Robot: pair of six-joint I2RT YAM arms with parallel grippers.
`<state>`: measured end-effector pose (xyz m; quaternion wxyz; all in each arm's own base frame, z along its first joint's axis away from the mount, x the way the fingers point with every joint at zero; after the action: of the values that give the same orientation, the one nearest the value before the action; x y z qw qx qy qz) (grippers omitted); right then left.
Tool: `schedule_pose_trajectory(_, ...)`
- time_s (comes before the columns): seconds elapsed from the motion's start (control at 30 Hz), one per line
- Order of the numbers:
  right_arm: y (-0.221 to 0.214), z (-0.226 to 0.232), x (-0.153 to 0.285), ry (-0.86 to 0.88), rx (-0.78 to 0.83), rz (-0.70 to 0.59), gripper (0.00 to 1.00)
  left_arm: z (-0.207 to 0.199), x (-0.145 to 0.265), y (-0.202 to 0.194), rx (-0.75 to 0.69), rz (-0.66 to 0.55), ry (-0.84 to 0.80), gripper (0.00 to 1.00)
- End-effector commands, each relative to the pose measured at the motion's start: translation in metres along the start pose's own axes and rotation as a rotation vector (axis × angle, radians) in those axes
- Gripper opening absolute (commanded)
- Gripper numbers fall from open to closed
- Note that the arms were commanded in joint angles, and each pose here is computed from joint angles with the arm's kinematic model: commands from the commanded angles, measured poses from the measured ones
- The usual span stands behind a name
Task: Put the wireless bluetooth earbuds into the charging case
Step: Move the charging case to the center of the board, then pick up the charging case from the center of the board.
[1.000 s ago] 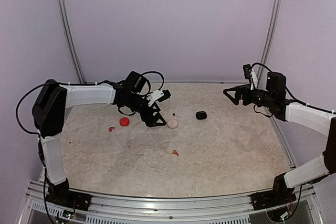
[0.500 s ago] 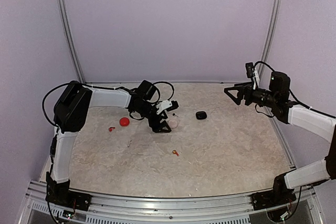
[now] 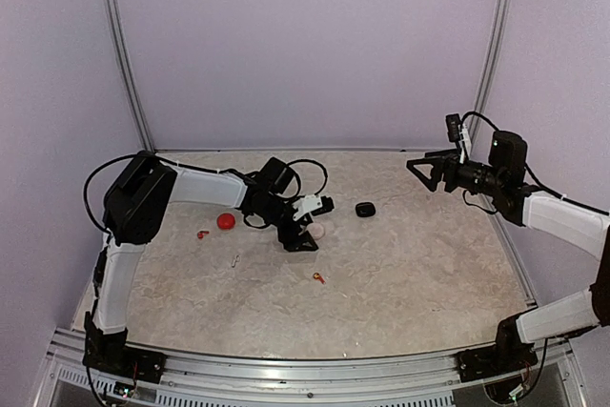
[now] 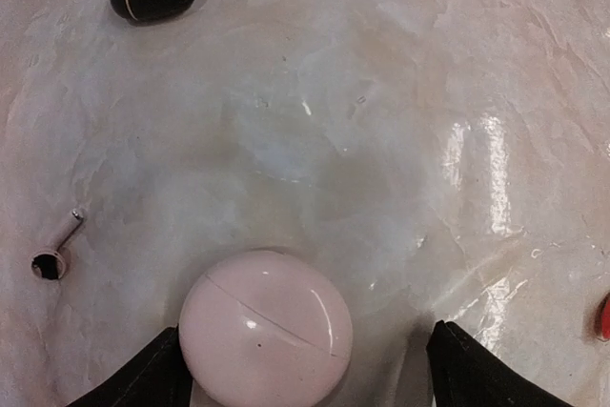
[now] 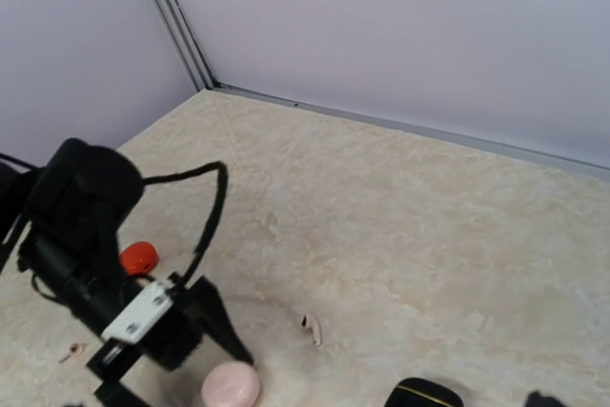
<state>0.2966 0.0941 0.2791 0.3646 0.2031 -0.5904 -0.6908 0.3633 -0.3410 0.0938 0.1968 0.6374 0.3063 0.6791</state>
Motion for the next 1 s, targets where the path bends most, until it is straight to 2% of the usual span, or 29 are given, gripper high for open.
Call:
schedule_pose_trajectory(0.0,0.003,0.004,0.006,0.021,0.017,-0.035,0.99,-0.036,-0.006,-0.01,0.005,0.038,-0.052,0.84)
schedule_pose_trajectory(0.3,0.001,0.005,0.006,0.036,0.007,-0.039,1.0,-0.057,0.013,-0.009,0.045,0.0,-0.026,0.77)
schedule_pose_trajectory(0.5,0.0,0.005,0.005,0.038,0.007,-0.036,1.0,-0.047,0.025,-0.015,0.006,0.018,0.024,0.8)
schedule_pose_trajectory(0.7,-0.002,0.004,0.004,0.042,-0.001,-0.034,1.0,-0.042,0.019,-0.007,-0.076,0.04,0.048,0.8)
schedule_pose_trajectory(0.97,-0.001,0.003,0.003,0.049,-0.002,-0.034,1.0,-0.046,-0.003,-0.003,-0.094,0.039,-0.014,0.77)
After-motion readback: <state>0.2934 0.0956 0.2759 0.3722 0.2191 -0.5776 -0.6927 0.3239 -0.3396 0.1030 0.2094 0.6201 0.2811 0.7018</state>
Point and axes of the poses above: each gripper's point midway between its finger pads, its own x axis back along the fingers, its own z axis along the line the jaws close on, y = z × x, the point moved 10 cm from there along x, back along the fingers, and after that the axes turned 3 degrees about x, right-handed, at the moved point
